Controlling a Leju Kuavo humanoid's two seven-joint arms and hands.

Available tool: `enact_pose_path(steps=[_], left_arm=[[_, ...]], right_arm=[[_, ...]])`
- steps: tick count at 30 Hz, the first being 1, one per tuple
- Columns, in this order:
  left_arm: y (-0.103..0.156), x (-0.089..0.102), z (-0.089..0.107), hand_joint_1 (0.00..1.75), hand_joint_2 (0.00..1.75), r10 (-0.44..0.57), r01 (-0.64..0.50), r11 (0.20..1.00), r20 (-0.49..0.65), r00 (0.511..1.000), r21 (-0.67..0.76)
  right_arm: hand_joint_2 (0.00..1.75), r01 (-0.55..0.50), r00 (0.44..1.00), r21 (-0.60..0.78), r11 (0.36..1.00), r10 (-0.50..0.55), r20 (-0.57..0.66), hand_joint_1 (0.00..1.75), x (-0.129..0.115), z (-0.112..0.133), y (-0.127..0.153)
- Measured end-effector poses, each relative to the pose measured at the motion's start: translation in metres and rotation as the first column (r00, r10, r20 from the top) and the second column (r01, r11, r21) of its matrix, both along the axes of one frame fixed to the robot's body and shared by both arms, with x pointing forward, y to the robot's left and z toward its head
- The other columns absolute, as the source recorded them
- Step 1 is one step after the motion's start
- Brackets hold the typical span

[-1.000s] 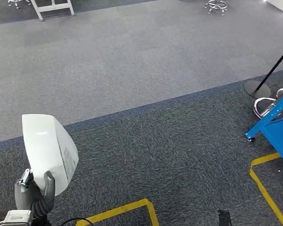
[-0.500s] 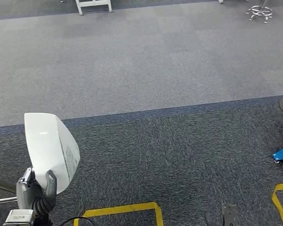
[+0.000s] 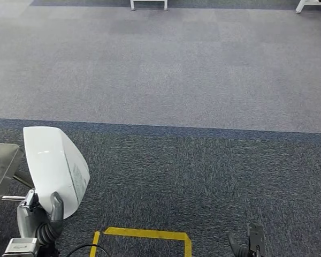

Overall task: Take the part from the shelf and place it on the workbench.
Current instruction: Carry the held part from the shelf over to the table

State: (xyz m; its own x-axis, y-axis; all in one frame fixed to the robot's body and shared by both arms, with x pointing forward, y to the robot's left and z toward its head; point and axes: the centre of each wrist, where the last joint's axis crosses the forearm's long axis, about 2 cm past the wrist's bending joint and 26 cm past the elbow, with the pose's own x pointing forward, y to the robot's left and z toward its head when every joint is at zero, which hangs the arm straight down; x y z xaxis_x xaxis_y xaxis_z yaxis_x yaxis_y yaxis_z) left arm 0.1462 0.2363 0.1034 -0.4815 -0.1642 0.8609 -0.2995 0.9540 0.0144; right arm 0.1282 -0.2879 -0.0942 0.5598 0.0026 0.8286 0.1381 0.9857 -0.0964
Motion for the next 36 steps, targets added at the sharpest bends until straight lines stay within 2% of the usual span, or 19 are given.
enact_pose_path(steps=[9,16,30,36], left_arm=[[0.000,0.000,0.000,1.75,1.75,0.001,-0.001,1.000,0.001,1.000,0.000],[-0.008,0.002,-0.001,1.75,1.75,0.006,-0.006,1.000,-0.003,1.000,-0.007],[-0.010,0.007,0.008,1.75,1.75,0.161,-0.161,0.987,0.047,0.986,0.007],[-0.011,0.010,0.016,1.75,1.75,0.183,-0.184,0.983,0.077,0.980,0.003]], right_arm=[[1.75,0.001,1.000,0.004,1.000,-0.001,0.006,0.00,0.002,0.001,0.001],[1.75,0.015,0.999,0.023,1.000,-0.014,-0.032,0.00,-0.006,-0.001,0.003],[1.75,0.029,0.999,0.032,0.999,-0.029,-0.025,0.00,-0.006,-0.001,0.003],[1.75,0.031,0.999,0.041,0.999,-0.030,-0.012,0.00,-0.001,0.000,0.005]])
